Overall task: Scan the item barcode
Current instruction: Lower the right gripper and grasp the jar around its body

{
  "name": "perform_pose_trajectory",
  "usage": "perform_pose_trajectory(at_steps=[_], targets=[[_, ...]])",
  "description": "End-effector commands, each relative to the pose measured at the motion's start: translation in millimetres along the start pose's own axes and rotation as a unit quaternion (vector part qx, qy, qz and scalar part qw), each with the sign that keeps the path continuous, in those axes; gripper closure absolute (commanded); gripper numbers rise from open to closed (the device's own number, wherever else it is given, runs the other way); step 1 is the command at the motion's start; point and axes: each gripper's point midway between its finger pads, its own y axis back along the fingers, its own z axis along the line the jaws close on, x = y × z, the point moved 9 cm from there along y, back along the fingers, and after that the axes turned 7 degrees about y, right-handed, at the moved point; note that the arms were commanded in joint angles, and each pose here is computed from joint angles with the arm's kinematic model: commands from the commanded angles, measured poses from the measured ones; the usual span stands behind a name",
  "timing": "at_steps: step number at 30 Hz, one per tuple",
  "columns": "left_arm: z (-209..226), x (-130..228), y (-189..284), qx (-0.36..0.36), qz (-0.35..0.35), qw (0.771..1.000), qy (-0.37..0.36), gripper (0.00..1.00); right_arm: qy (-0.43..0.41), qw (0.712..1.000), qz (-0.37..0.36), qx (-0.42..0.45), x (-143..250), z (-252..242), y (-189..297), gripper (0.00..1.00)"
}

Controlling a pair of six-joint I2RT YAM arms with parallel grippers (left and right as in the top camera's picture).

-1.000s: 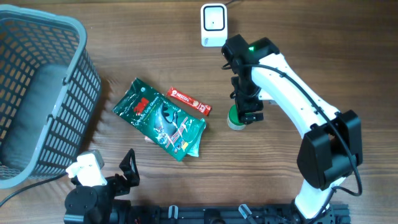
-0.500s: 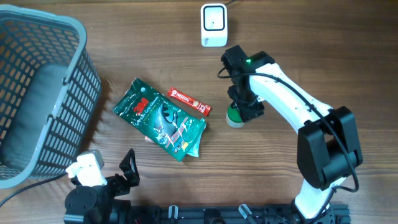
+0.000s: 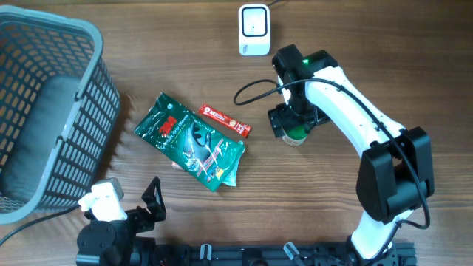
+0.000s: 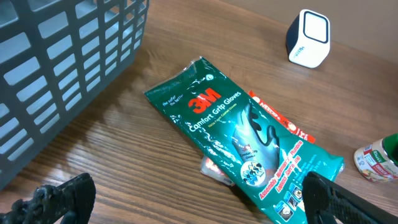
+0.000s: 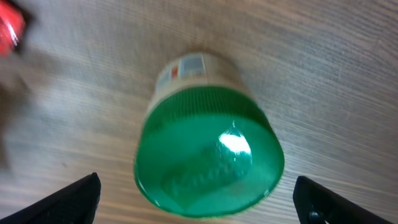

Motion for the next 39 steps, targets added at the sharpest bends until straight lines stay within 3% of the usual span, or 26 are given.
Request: perform_pose_trajectory(at_steps=[1, 5, 8, 9, 11, 13, 14, 15, 16, 29, 32, 35, 37, 38, 39], targets=[[1, 0, -1, -0.004, -0.002, 1.0, -0.008, 0.0, 0.056, 0.998, -0.013, 0.026, 1, -4, 17, 0.0], [1, 0, -1, -0.004, -0.002, 1.0, -0.008, 0.0, -0.034, 0.998, -0.041, 0.025, -2, -6, 53, 0.0], [1, 0, -1, -0.004, -0.002, 1.0, -0.008, 0.0, -0.249, 0.965, -0.077, 0.01, -2, -10, 86, 0.0], [1, 0, -1, -0.004, -0.002, 1.0, -0.008, 0.0, -0.339, 0.938, -0.076, 0.007, 1, -13, 89, 0.0], [1, 0, -1, -0.004, -0.002, 1.0, -0.008, 0.0, -0.561, 0.827, -0.037, 0.016, 16, -20, 87, 0.0], [1, 0, -1, -0.004, -0.002, 1.0, -0.008, 0.0, -0.715, 0.698, -0.016, 0.027, 24, -22, 79, 0.0], [1, 0, -1, -0.004, -0.002, 1.0, -0.008, 0.0, -0.76, 0.649, -0.014, 0.028, 24, -21, 74, 0.0], [1, 0, -1, -0.004, -0.002, 1.0, -0.008, 0.0, -0.781, 0.625, -0.014, 0.015, 20, -20, 68, 0.0], [1, 0, -1, -0.004, -0.002, 1.0, -0.008, 0.0, -0.784, 0.62, -0.016, -0.003, 13, -18, 58, 0.0], [1, 0, -1, -0.004, -0.002, 1.0, -0.008, 0.0, -0.778, 0.627, -0.029, -0.038, 1, -11, -28, 0.0], [1, 0, -1, -0.004, -0.002, 1.0, -0.008, 0.0, -0.744, 0.665, -0.044, -0.05, -2, -11, -38, 0.02], [1, 0, -1, -0.004, -0.002, 1.0, -0.008, 0.0, -0.701, 0.71, -0.042, -0.053, -2, -9, -38, 0.15], [1, 0, -1, -0.004, -0.002, 1.0, -0.008, 0.0, -0.648, 0.759, -0.046, -0.05, -2, -10, -38, 0.22], [1, 0, -1, -0.004, -0.002, 1.0, -0.008, 0.0, -0.595, 0.801, -0.048, -0.046, -2, -10, -38, 0.32], [1, 0, -1, -0.004, -0.002, 1.0, -0.008, 0.0, -0.561, 0.825, -0.049, -0.043, -2, -10, -38, 0.35]])
